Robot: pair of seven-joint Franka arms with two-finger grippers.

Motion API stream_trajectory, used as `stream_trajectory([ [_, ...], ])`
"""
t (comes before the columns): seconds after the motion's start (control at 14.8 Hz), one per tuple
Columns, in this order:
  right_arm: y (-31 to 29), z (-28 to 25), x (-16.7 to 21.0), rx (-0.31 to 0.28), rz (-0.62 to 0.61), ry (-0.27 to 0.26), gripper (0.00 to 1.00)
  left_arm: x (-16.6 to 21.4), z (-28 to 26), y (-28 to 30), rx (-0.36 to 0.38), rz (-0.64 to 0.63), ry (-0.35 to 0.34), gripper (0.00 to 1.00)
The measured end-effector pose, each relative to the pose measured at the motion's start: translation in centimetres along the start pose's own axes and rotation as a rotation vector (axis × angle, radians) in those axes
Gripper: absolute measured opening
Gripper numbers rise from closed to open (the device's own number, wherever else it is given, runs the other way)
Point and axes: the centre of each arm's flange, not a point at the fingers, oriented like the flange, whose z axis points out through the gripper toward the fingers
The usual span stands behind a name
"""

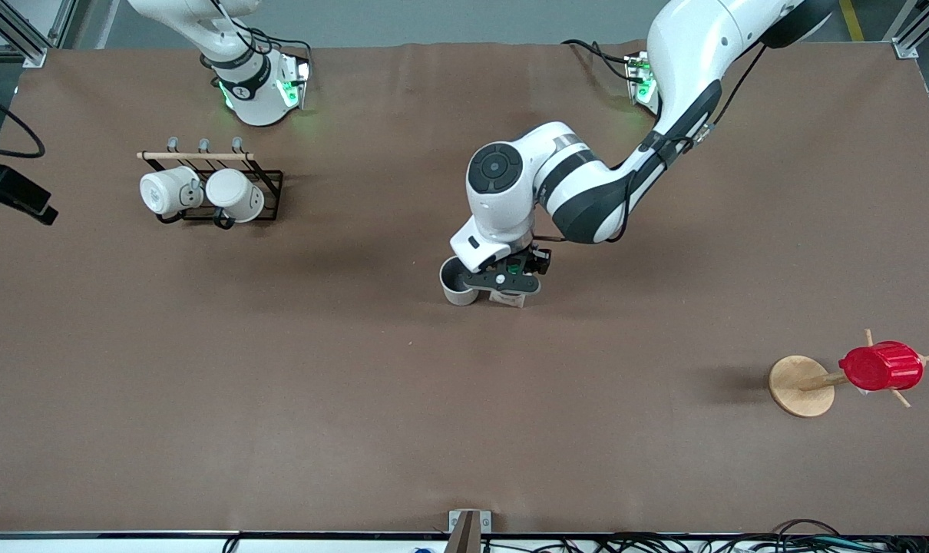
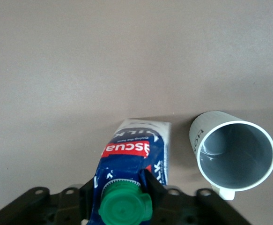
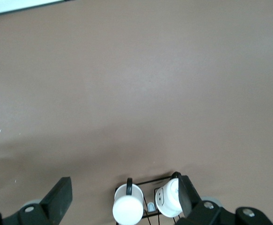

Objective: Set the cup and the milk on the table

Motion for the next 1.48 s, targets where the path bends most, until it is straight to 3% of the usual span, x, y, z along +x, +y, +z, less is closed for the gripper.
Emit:
stream_trajectory([
  [0.07, -0.1, 0.1, 0.0, 0.001, -0.008, -0.003, 1.00, 0.1, -0.1, -0.1, -0.001, -0.002, 0.002, 0.52],
  [0.4, -0.3, 0.3, -0.1, 0.003, -0.061, -0.019, 1.00, 1.0, -2.2, -0.7, -0.013, -0.028, 0.036, 0.97],
  [0.61, -0.3, 0.4, -0.1, 0.003, -0.063, -0.019, 1.00, 2.8, -6.9, -5.0, -0.044, -0.132, 0.068, 1.00],
  [0.88, -0.3, 0.4, -0.1, 0.003, -0.063, -0.019, 1.00, 4.1, -13.7, -14.9, -0.089, -0.164, 0.072, 1.00],
  [1.21, -0.3, 0.3, -0.1, 0.003, -0.064, -0.018, 1.00, 4.9, -15.5, -28.6, -0.125, -0.153, 0.071, 1.00],
  [1.48, -0.3, 0.3, -0.1, 0.003, -0.064, -0.018, 1.00, 3.1, -16.4, -37.0, -0.129, -0.162, 0.078, 1.00],
])
